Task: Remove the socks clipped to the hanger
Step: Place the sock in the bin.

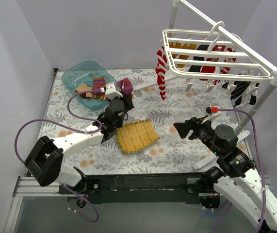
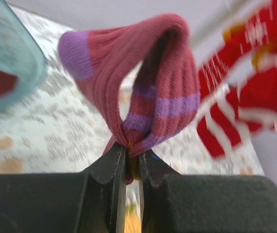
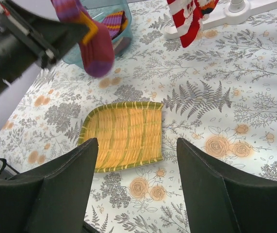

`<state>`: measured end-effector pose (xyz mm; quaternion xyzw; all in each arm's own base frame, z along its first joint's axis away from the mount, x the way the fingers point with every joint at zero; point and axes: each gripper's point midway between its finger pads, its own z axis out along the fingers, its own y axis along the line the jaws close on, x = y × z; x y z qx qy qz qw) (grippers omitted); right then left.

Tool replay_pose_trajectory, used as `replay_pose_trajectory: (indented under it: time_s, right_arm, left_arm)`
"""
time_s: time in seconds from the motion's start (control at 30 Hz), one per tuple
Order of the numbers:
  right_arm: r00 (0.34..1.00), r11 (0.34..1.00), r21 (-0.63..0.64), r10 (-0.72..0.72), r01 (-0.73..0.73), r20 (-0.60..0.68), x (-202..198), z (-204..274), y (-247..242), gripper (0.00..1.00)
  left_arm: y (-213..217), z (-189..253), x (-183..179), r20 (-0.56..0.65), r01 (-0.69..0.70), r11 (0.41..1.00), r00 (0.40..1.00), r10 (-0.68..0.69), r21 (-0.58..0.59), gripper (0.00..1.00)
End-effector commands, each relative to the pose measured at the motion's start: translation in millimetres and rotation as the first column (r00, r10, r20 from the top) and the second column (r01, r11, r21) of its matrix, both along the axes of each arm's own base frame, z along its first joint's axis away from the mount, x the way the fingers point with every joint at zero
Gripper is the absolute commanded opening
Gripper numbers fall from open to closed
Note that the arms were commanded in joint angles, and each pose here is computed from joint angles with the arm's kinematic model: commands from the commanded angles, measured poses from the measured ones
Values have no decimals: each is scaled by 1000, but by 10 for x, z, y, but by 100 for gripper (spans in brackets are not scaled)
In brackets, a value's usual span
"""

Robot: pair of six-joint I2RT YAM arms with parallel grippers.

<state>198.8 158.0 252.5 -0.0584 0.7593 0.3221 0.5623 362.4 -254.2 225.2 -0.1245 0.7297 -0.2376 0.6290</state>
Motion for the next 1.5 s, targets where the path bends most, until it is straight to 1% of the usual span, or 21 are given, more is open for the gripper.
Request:
replay_pose_trajectory:
  time_s: [0.0, 0.13, 0.27, 0.33, 0.47, 0.5, 0.53, 0.63, 0.67, 0.73, 0.77, 0.9, 0.93, 0.97, 1.03, 1.07, 1.1, 1.23, 1.27, 1.33, 1.47]
  right_arm:
    - [1000, 1000, 6, -17, 16, 13, 45, 37, -7, 74]
    - [1000, 1000, 9, -3, 3, 14, 37, 59, 18, 74]
    - [1000, 1000, 20, 4, -5, 23, 9, 95, 18, 74]
    - [1000, 1000, 23, 3, -3, 30, 4, 110, 9, 74]
    - [999, 1000, 26, 13, -14, 32, -19, 120, 16, 74]
    - [999, 1000, 26, 15, -16, 35, -26, 131, 14, 74]
    - [999, 1000, 25, 18, -19, 33, -27, 120, 19, 74]
    - [999, 1000, 16, 19, -20, 30, -31, 104, 13, 75]
    - [999, 1000, 15, 19, -20, 28, -35, 100, 11, 75]
    - [999, 1000, 13, 21, -21, 30, -43, 102, 7, 74]
    - [999, 1000, 10, 23, -23, 28, -43, 88, 9, 75]
    - [1000, 1000, 6, 17, -17, 21, -39, 34, 0, 75]
    - [1000, 1000, 8, 18, -18, 20, -37, 23, 6, 75]
    - [1000, 1000, 7, 16, -17, 19, -34, 16, 4, 75]
    - [1000, 1000, 4, 9, -9, 21, -29, 4, -10, 75]
    - [1000, 1000, 6, 3, -3, 22, -30, 1, -22, 75]
    - [1000, 1000, 5, 0, 0, 24, -31, -11, -29, 75]
    - [998, 999, 7, -46, 45, 34, -3, -10, -107, 75]
    - [998, 998, 10, -55, 55, 36, 3, -9, -123, 75]
    - [997, 997, 13, -72, 72, 40, 17, -24, -148, 75]
    - [994, 995, 18, -102, 102, 40, 45, -37, -188, 75]
  left_arm:
    - [444, 520, 404, 57, -154, 986, 986, 158, -67, 0]
    - [820, 717, 877, 68, -258, 963, 962, 264, -82, 0]
    - [1259, 545, 1363, 36, -334, 940, 941, 337, -66, 0]
    - [1349, 493, 1500, 19, -345, 937, 938, 346, -64, 0]
    - [1596, 192, 1775, -32, -379, 925, 925, 378, -30, 0]
    - [1632, -7, 1840, -66, -383, 924, 922, 382, -6, 0]
    - [1750, -100, 1886, -89, -404, 915, 911, 403, -1, 4]
    - [1870, -394, 1974, -161, -412, 911, 898, 409, 18, 32]
    - [1961, -457, 1998, -178, -418, 908, 892, 415, 23, 60]
    - [2006, -431, 2052, -188, -402, 915, 898, 399, 19, 88]
    - [2014, -412, 2049, -191, -398, 917, 898, 396, 29, 98]
    - [1950, -64, 1996, -131, -355, 935, 927, 353, 9, 98]
    - [1946, -67, 1949, -134, -350, 937, 928, 347, 7, 98]
    - [1915, 86, 1903, -107, -330, 944, 939, 327, -17, 98]
    - [1866, 93, 1814, -107, -301, 953, 949, 296, -34, 98]
    - [1760, 251, 1761, -75, -241, 969, 969, 236, -61, 98]
    - [1716, 269, 1719, -70, -217, 974, 975, 212, -71, 98]
    - [1237, 518, 1399, 36, -40, 995, 998, 44, -92, 97]
    - [1119, 457, 1308, 39, -4, 997, 999, 7, -80, 96]
    - [747, 634, 1104, 106, 109, 992, 989, -102, -67, 95]
    - [124, 673, 849, 153, 270, 963, 951, -270, 25, 92]
